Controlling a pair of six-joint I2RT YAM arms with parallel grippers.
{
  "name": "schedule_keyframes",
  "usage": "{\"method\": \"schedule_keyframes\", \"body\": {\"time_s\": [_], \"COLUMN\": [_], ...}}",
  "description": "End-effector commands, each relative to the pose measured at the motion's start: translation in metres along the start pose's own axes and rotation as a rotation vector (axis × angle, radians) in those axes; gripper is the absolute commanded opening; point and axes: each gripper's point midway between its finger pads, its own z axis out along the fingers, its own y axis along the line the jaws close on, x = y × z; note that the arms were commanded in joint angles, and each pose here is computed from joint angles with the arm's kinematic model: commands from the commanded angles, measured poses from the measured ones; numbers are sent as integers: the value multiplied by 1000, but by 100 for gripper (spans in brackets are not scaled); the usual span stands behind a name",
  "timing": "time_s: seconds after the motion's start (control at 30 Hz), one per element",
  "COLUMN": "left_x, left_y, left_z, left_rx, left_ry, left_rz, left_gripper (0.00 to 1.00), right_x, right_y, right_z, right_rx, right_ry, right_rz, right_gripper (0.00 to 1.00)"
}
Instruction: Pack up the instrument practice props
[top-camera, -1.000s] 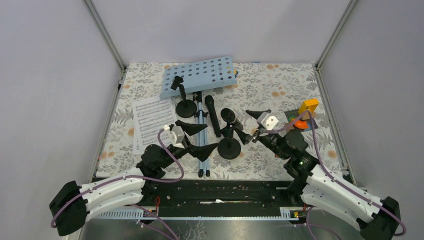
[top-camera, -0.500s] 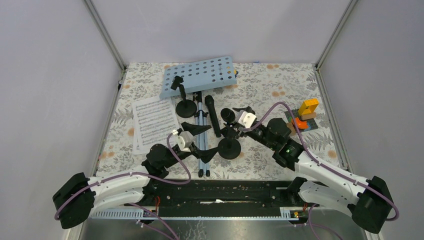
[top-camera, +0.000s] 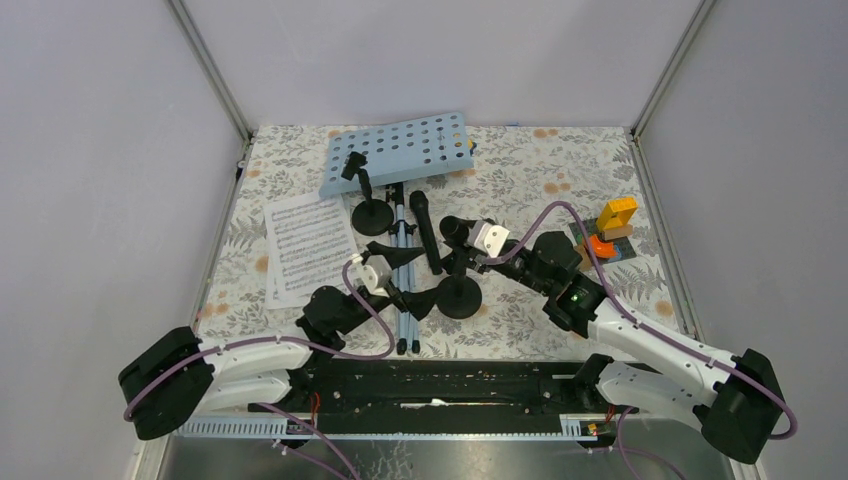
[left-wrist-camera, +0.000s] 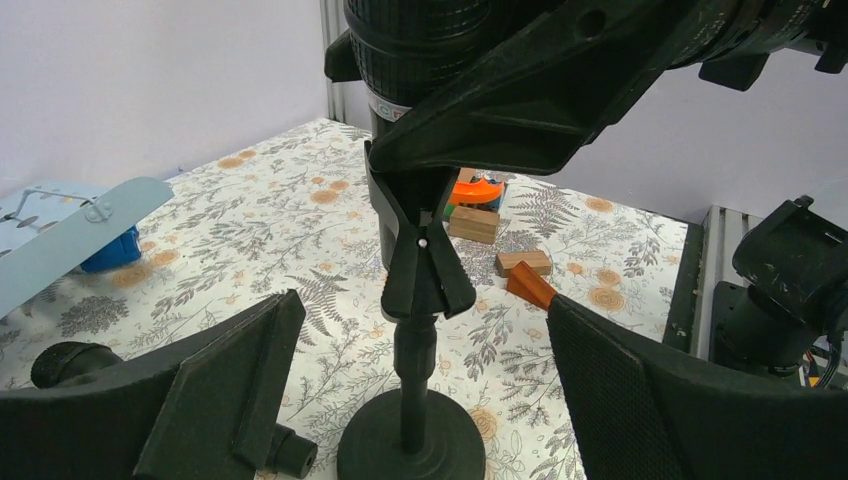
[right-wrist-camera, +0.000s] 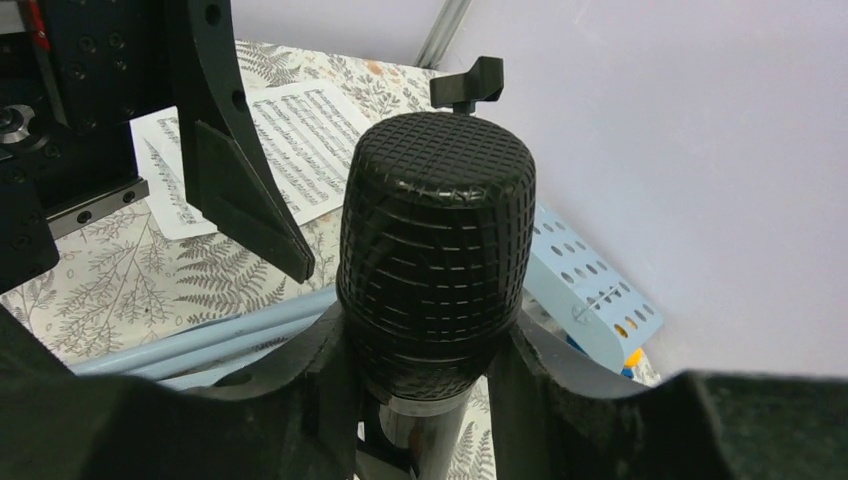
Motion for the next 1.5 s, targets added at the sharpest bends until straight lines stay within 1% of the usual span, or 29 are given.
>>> {"method": "schedule_keyframes", "body": {"time_s": [0.0, 0.03, 0.07, 0.27, 0.37, 0.5, 0.57, 0.6, 0.63, 0.73, 0.8, 0.87, 0.9, 0.97, 1.0, 1.1, 1.27, 1.3, 1.33, 1.37, 1.4, 1.43, 1.47], "left_x": [-20, -19, -18, -19, -24, -20, -17, -15, -12, -3, 3, 8, 10, 14, 16, 20, 23, 22, 21, 15, 11, 7, 1], "left_y": [2, 5, 8, 12, 8, 2, 1, 0, -4, -9, -11, -13, -14, -13, -13, -13, -11, -10, -9, 0, 3, 7, 9], "left_z": [9, 11, 13, 23, 30, 43, 48, 51, 53, 57, 58, 59, 59, 58, 58, 57, 58, 58, 58, 61, 61, 62, 63], "left_rx": [-18, -33, -48, -69, -50, -18, -9, -3, 17, 49, 66, 74, 76, 72, 71, 71, 53, 50, 43, -14, -36, -56, -71], "left_ry": [-80, -75, -72, -80, -96, -80, -72, -66, -58, -28, -6, 12, 17, 26, 30, 41, 48, 48, 46, 39, 34, 27, 18], "left_rz": [-2, 1, 6, 7, -5, -24, -34, -37, -37, -40, -48, -55, -60, -69, -72, -77, -92, -97, -102, -119, -122, -122, -122], "left_gripper": [99, 99, 99, 99, 99, 99, 97, 93, 88, 68, 48, 24, 15, 0, 0, 0, 0, 14, 38, 84, 96, 98, 99], "right_x": [-36, -36, -36, -32, -31, -31, -32, -32, -32, -34, -37, -42, -44, -53, -60, -87, -135, -144, -151, -165, -165, -166, -168], "right_y": [-14, -14, -14, -8, -6, -4, -4, -4, -4, -6, -7, -10, -11, -18, -23, -40, -76, -84, -91, -108, -112, -116, -118], "right_z": [5, 5, 5, 5, 5, 5, 4, 4, 3, 1, 0, -1, -2, -5, -6, -13, -38, -44, -49, -57, -57, -56, -53], "right_rx": [18, 18, 19, -7, -13, -25, -26, -28, -27, -20, -18, -15, -13, -2, 7, 43, 177, 211, 245, 317, 326, 331, 332], "right_ry": [-89, -86, -85, -75, -73, -71, -74, -73, -72, -71, -74, -77, -75, -81, -83, -94, -161, -173, -184, -182, -149, -119, -97], "right_rz": [-30, -27, -19, -5, 1, 5, 2, 0, 0, -4, -9, -17, -23, -42, -50, -74, -97, -90, -68, 54, 93, 122, 144], "right_gripper": [20, 7, 0, 0, 0, 0, 0, 0, 0, 0, 0, 0, 0, 0, 0, 0, 0, 0, 0, 0, 0, 0, 0]}}
